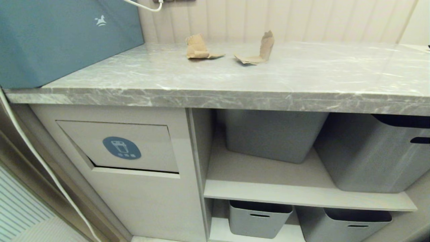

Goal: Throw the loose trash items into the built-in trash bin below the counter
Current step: Pick up the garbage

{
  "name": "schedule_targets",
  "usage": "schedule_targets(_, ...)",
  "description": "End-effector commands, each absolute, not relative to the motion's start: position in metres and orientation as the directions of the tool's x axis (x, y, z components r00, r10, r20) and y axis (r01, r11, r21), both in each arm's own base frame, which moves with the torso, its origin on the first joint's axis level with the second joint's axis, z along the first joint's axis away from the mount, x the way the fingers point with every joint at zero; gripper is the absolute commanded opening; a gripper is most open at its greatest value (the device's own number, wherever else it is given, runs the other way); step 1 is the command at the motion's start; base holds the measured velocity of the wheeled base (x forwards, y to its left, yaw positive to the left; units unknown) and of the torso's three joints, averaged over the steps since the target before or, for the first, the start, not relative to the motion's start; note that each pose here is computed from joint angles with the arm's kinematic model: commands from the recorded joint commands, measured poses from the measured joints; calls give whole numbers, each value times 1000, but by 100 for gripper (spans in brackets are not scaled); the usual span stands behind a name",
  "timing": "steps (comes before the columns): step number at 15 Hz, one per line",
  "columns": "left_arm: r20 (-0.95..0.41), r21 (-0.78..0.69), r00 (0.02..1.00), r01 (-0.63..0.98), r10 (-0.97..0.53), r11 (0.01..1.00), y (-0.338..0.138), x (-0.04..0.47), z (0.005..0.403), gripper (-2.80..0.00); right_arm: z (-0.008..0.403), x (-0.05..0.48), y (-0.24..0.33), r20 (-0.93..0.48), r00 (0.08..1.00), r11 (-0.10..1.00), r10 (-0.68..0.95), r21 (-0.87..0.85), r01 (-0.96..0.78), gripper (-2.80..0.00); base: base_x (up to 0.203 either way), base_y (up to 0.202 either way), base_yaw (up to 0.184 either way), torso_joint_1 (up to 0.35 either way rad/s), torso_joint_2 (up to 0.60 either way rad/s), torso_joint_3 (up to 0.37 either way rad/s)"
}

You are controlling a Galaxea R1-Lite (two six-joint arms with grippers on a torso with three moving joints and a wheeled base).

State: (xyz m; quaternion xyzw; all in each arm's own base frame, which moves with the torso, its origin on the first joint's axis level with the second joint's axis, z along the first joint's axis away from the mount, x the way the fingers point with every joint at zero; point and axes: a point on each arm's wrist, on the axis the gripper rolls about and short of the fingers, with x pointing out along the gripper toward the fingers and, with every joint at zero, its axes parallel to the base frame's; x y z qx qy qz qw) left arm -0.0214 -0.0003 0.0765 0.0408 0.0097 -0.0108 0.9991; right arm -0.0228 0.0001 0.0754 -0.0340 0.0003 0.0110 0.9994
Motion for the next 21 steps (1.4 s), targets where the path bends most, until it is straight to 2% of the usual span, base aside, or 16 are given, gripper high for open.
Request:
schedule_targets(1,2,80,1000,20,-20,997,0,-23,76,-280,75,-23,0,-3,1000,995,25,-93,-25,-280,0,0,0,26,-124,-283)
schedule_targets(6,3,28,1000,1,-2,1000,0,-23,76,-280,75,-23,0,-3,1000,995,26,-92,-26,-280,0,0,0,168,-476,-296)
schedule_targets(21,5,21,1000,0,0,1000,0,-23,76,-280,75,-23,0,-5,1000,998,21,-57,-22,-280,0,0,0,206,-489,-284)
